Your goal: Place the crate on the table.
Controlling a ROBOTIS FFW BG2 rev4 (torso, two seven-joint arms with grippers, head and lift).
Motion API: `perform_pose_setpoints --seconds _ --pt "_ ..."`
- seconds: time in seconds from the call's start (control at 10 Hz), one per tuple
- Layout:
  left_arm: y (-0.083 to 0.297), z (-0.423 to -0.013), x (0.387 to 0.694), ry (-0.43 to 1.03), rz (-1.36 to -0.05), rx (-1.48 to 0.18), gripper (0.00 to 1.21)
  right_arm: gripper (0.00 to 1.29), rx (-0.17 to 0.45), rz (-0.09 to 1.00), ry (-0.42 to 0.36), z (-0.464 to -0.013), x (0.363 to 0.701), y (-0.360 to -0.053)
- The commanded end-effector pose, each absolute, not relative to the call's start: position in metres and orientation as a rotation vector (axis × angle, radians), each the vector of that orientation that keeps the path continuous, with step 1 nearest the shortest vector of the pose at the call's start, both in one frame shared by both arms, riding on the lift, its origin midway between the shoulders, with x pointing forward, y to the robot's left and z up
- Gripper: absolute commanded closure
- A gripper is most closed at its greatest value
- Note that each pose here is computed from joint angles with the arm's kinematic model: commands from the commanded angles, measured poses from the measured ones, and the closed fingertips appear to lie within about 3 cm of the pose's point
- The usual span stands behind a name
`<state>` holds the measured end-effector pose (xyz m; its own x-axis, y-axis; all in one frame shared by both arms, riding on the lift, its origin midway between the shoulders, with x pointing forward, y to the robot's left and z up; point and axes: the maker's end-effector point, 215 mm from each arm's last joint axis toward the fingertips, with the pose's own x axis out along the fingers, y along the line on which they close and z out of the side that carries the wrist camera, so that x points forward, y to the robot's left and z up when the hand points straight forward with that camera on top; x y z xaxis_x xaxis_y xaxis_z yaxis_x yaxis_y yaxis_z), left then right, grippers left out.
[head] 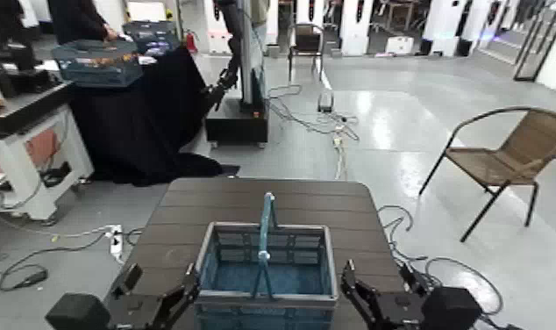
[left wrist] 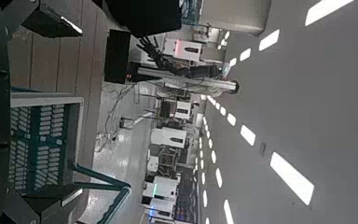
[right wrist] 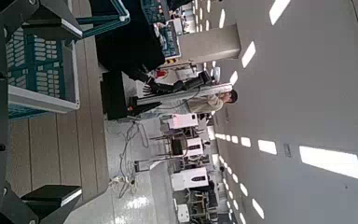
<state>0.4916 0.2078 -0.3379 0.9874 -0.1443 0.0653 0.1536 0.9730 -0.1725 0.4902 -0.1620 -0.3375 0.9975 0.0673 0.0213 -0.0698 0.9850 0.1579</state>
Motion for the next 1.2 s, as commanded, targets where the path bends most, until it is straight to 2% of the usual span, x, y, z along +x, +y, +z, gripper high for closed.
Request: perform_pose_setpoints --seconds 0.1,1.2 --pt "0.2023 -0.3394 0.4881 -0.051 -0.158 -0.153 0.11 0.14 0.159 0.069 -0.014 -0.338 0.4902 -0.162" --pt "0.1995 -0.3421 0.4887 -0.046 -0.155 -0.153 0.11 0.14 0.159 0.069 -0.011 -0.3388 0.4902 -0.1616"
